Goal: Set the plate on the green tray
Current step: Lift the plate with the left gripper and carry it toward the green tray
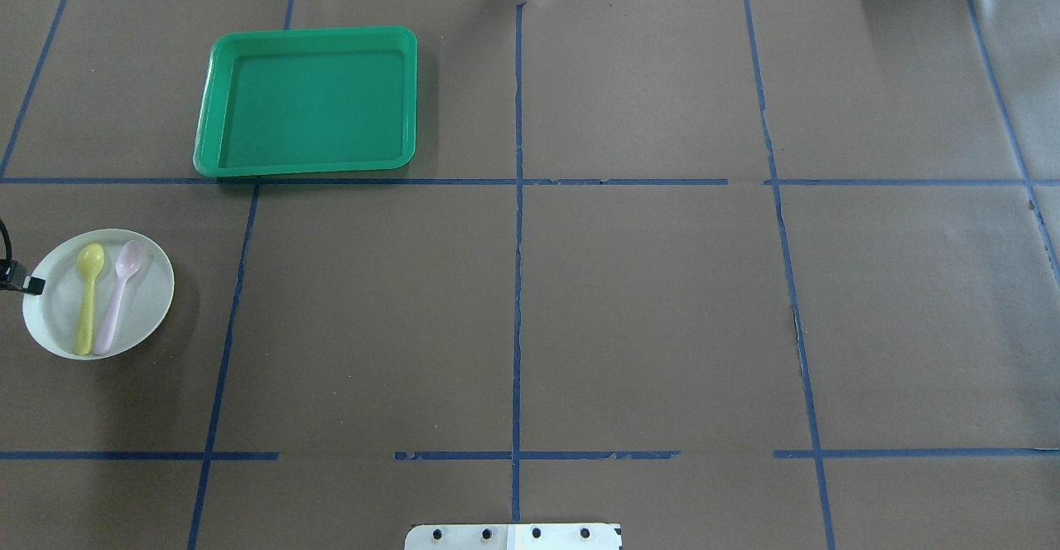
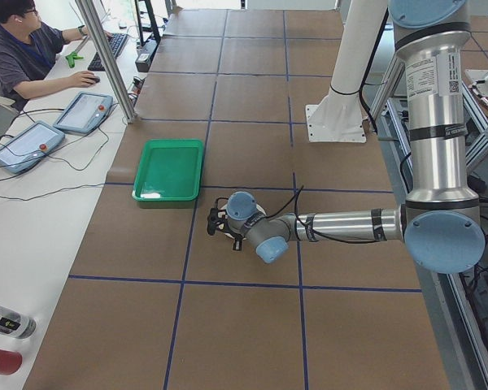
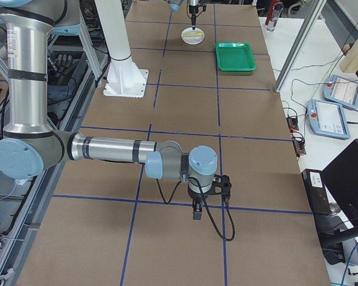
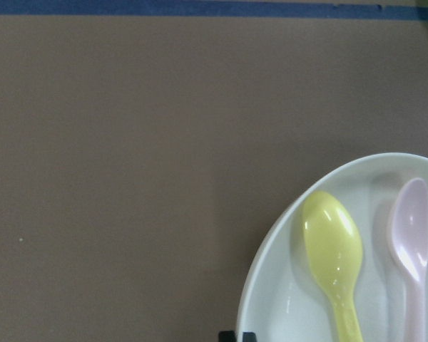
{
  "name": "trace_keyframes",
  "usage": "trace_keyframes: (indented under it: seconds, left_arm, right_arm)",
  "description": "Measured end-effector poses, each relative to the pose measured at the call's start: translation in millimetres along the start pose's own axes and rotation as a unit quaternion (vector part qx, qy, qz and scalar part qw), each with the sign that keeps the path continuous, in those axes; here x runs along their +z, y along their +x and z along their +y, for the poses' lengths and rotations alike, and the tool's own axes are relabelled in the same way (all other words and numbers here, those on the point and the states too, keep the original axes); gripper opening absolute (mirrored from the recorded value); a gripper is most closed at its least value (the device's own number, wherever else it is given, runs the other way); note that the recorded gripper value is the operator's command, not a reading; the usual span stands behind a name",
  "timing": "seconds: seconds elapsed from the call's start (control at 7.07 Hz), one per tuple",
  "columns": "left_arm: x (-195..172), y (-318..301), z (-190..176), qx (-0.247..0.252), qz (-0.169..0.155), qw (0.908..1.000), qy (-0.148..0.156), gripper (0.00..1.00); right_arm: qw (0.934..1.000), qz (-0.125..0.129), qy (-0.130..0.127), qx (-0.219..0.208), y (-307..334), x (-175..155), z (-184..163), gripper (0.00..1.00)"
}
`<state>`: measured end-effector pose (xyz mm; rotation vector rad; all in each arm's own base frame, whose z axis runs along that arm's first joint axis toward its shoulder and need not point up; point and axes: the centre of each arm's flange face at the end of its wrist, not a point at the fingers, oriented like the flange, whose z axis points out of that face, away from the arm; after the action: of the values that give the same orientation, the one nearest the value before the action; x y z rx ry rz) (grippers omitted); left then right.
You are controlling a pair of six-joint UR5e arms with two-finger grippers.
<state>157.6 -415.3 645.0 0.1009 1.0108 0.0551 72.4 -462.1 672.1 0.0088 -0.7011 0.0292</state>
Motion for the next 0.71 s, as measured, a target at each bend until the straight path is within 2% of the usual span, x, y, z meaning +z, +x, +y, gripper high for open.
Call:
trace_keyframes:
  seconds: [0.42,0.71]
  left_arm:
    - [-46,26,-9,-0.001,0.023,0.9995,-0.024,0.0]
    - [-80,56,-42,-0.031,0.016,0.9991,-0.024,0.0]
  right_arm:
    - [1.0,0.0,0.0,0.0,0,0,0,1.0]
    - [1.0,0.0,0.0,0.0,0,0,0,1.0]
